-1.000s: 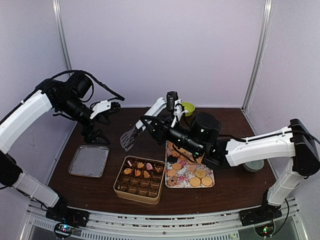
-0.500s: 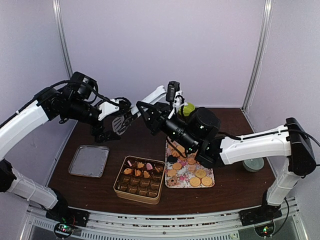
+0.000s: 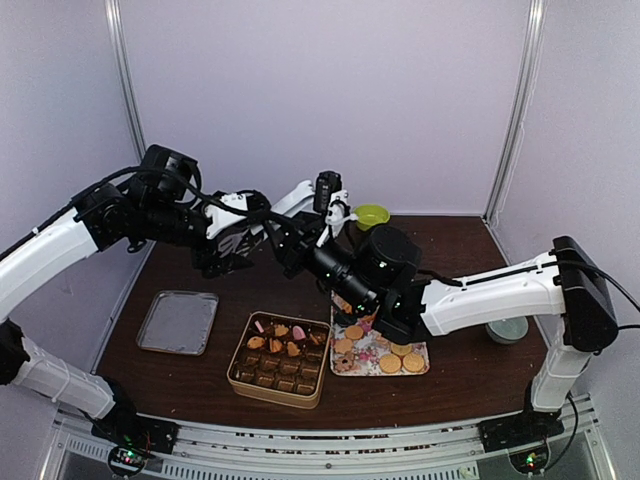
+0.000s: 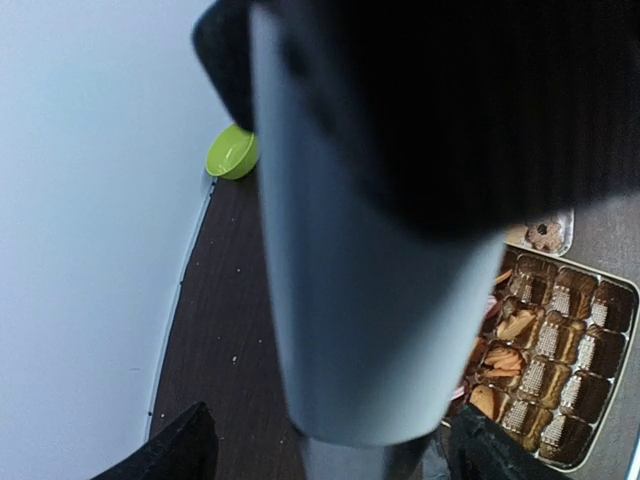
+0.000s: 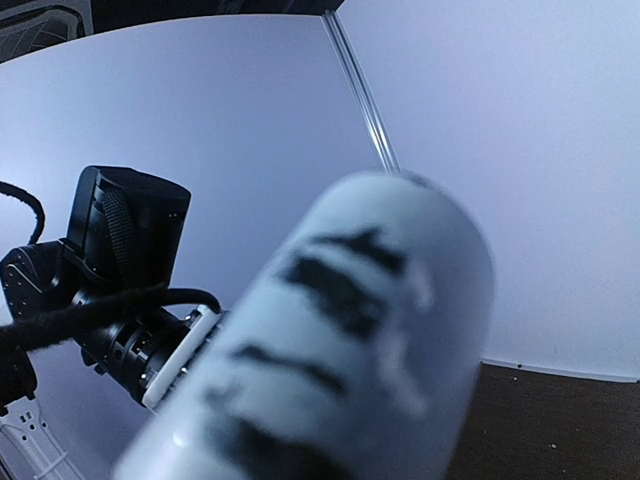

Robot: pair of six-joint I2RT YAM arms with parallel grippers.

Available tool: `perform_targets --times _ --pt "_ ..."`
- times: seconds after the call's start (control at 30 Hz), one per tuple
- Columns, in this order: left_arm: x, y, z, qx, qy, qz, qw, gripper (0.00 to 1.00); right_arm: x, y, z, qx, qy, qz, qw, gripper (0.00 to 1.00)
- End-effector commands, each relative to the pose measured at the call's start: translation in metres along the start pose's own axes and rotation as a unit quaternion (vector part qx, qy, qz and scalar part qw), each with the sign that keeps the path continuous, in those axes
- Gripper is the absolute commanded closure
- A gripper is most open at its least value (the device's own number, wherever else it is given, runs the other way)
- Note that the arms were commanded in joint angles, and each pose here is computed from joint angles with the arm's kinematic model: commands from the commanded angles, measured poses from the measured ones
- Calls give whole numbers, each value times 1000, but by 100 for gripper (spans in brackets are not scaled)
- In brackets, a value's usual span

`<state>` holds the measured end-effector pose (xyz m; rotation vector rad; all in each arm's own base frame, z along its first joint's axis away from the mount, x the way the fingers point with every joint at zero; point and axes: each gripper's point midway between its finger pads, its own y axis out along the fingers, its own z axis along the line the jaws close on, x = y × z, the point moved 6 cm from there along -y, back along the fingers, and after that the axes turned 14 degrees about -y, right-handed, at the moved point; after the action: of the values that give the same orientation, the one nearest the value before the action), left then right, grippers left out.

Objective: Pack the cookies
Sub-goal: Pass from the right arm to the left

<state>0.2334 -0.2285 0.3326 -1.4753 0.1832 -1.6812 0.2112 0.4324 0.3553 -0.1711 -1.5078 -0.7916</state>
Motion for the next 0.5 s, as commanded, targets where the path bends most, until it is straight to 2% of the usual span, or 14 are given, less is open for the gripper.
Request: perform_targets --times 0.0,0.27,0.47 --pt "9 -8 7 42 -5 -35 999 22 28 5 3 -4 11 -56 998 74" --pt "8 -11 1 61 7 -48 997 36 31 6 4 -5 25 -64 998 69" --pt "10 -11 5 95 21 -52 994 50 39 7 5 -2 37 -74 997 63"
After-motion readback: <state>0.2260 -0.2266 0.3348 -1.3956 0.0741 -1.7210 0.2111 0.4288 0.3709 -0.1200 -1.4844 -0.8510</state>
